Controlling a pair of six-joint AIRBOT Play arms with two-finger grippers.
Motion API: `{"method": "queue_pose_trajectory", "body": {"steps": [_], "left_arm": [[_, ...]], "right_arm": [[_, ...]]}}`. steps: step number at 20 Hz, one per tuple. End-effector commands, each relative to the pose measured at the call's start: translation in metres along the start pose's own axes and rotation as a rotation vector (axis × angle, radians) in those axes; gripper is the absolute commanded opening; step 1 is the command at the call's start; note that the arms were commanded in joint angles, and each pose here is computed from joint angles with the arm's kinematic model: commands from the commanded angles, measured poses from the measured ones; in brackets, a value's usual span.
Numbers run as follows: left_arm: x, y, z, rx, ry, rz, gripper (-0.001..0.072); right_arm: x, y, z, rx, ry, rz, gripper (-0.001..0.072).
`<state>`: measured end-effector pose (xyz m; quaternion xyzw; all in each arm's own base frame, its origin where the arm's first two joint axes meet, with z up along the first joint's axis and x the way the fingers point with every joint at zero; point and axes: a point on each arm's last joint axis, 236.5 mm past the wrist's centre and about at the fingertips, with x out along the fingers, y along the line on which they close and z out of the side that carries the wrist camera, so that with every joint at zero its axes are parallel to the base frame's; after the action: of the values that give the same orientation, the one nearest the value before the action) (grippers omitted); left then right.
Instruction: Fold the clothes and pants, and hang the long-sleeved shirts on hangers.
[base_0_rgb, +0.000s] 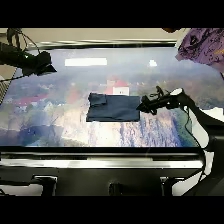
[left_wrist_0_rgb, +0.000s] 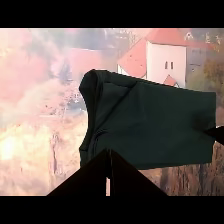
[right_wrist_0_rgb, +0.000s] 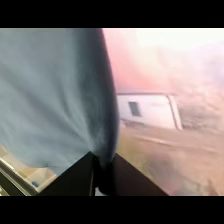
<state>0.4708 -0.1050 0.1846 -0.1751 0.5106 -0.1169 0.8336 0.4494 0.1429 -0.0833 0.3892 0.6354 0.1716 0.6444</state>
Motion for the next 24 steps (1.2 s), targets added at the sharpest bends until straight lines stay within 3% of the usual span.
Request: {"method": "queue_pose_trajectory", "body": {"steps": [1, 13, 24], "left_arm": [[0.000, 0.000, 0.000, 0.006, 0.000, 0.000, 0.0016], [0.000, 0.002, -0.010, 0.004, 0.043, 0.009, 0.0016], [-0.002, 0.003, -0.018, 0.005, 0.073, 0.014, 0.0016]], "right_arm": [[-0.036, 0.012, 0.033, 0.036, -0.105, 0.003, 0.0029], [-0.294, 0.031, 0.127, 0.141, -0.595, -0.028, 0.0029], [-0.453, -0.011, 0.115, 0.425, -0.984, -0.006, 0.0028]]}}
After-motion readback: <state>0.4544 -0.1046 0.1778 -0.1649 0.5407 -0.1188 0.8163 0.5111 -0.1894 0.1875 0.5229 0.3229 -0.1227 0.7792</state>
